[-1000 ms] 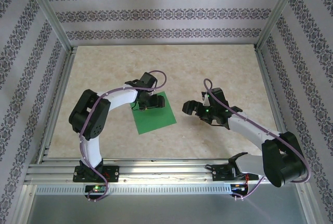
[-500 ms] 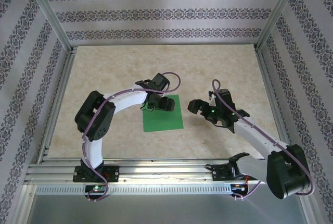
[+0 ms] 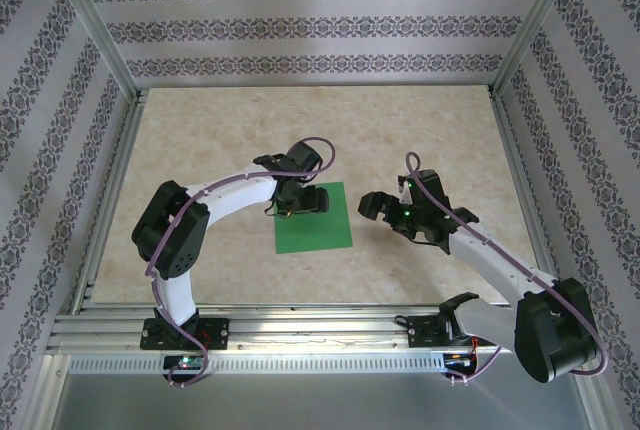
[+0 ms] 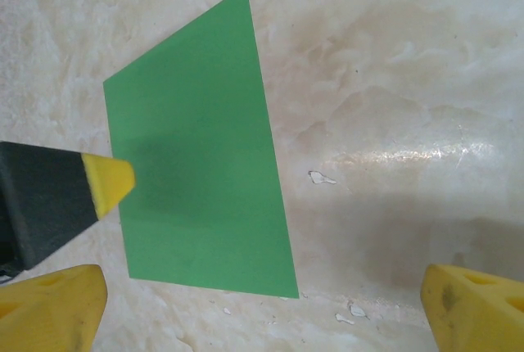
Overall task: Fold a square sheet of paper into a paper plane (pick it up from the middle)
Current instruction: Rotate the square sheet of paper at the center of the table.
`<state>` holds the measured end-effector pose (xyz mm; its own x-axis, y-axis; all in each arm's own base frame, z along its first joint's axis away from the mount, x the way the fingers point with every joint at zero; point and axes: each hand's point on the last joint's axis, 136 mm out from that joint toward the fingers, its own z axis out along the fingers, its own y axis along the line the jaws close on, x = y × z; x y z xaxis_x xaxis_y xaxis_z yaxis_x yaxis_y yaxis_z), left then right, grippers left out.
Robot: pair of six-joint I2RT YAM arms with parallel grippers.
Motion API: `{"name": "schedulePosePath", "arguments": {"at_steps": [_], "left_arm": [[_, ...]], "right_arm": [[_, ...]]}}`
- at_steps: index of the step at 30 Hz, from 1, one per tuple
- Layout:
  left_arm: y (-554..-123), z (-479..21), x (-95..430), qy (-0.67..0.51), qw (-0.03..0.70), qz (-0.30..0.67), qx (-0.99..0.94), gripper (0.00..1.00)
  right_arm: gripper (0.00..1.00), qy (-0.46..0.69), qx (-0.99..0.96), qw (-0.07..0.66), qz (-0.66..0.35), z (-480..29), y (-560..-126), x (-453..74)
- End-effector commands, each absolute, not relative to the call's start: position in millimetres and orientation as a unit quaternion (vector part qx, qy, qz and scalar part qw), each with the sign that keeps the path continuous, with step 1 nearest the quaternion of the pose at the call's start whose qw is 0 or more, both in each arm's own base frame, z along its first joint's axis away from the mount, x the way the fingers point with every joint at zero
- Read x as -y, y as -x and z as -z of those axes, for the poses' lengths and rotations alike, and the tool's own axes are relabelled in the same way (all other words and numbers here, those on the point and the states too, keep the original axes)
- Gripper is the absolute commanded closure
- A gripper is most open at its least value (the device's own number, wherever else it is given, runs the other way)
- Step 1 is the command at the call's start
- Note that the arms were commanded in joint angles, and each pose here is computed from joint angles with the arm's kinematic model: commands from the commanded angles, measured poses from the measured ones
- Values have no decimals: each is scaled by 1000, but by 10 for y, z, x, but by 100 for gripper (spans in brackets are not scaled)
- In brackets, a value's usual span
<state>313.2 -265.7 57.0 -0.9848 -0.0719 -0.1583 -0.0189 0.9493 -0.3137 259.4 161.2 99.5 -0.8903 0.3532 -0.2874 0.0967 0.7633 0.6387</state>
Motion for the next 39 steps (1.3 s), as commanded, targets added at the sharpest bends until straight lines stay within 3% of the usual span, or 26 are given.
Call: {"name": "schedulePosePath", "arguments": {"at_steps": [1, 8, 18, 23, 29, 39], "left_arm": [[-2936, -406, 2651, 40, 48, 157, -986, 23], [-2786, -229, 2485, 29, 32, 130, -991, 22], [-2877, -145, 2025, -54, 38, 5, -998, 20], [-3024, -354, 2155, -100, 59, 25, -993, 19], [-3270, -601, 2283, -41, 96, 41, -994, 18], [-3343, -433, 2351, 30, 55, 23, -998, 20]], "right_arm": [[2, -126, -919, 199, -318, -1040, -2583, -1623], [2, -127, -920, 193, -315, -1014, -2564, -1619], [2, -131, -924, 189, -307, -988, -2528, -1606], [2, -124, -925, 187, -305, -989, -2519, -1630], [2, -117, -930, 185, -294, -971, -2516, -1648], [2, -107, -932, 186, -290, -1002, -2493, -1662]]}}
